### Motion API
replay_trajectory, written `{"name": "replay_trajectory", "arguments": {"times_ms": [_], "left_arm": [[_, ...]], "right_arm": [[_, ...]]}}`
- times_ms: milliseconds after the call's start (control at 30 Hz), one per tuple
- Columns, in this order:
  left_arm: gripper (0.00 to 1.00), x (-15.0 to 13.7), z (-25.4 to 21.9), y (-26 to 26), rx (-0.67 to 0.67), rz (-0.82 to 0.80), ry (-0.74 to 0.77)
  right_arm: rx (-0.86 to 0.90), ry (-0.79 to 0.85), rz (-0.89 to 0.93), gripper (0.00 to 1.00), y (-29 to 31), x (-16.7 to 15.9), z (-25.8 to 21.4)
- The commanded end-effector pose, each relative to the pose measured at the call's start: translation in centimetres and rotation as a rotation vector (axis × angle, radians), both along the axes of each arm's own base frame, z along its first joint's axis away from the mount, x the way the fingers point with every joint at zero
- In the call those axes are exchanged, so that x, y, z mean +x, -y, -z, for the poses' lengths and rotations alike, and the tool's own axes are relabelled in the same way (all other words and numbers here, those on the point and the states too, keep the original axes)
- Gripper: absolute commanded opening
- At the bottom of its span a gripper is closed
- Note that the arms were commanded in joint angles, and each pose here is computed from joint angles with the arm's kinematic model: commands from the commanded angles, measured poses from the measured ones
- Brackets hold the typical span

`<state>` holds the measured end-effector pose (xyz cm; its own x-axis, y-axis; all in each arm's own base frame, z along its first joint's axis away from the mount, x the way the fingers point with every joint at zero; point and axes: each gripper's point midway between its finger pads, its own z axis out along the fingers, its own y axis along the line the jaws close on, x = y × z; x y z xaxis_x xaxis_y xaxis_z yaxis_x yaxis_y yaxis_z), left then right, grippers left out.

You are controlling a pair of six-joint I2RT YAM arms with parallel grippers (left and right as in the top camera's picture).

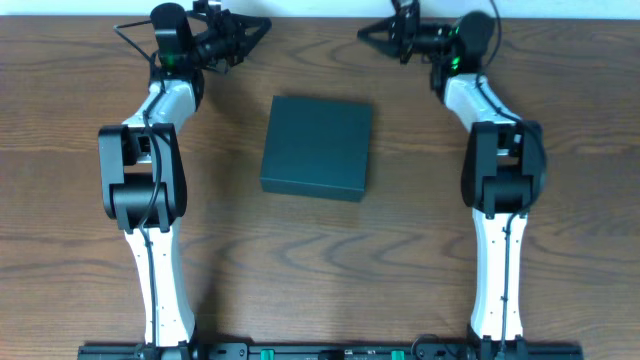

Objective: Pack container
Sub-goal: 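Release the lid and raise both grippers away from the box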

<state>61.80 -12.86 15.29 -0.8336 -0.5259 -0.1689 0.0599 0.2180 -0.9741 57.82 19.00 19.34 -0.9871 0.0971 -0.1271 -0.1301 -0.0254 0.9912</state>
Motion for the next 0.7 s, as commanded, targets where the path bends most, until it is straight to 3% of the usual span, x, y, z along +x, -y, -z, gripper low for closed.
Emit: {"name": "replay_trajectory", "arguments": {"times_ms": [0, 133, 467, 667], "left_arm": [[0.06, 2.6, 0.8, -2.1, 0.212, -0.137, 0.037], [0.06, 1.8, -0.6, -1.0, 0.393, -0.055, 0.051], [0.06, -0.2, -13.6, -0.4, 0.872, -0.101, 0.307], [0.06, -2.5, -19.3, 0.1, 0.985, -0.165, 0.408]], "right_arm": [[-0.056, 0.141, 0.131, 0.02, 2.6, 3.0, 1.1], [-0.127, 0.028, 0.217, 0.02, 4.3, 4.3, 4.4], [-0.252, 0.292, 0.385, 0.02, 5.4, 6.8, -2.8], [-0.753, 0.273, 0.546, 0.02, 7.9, 6.3, -0.5]]}}
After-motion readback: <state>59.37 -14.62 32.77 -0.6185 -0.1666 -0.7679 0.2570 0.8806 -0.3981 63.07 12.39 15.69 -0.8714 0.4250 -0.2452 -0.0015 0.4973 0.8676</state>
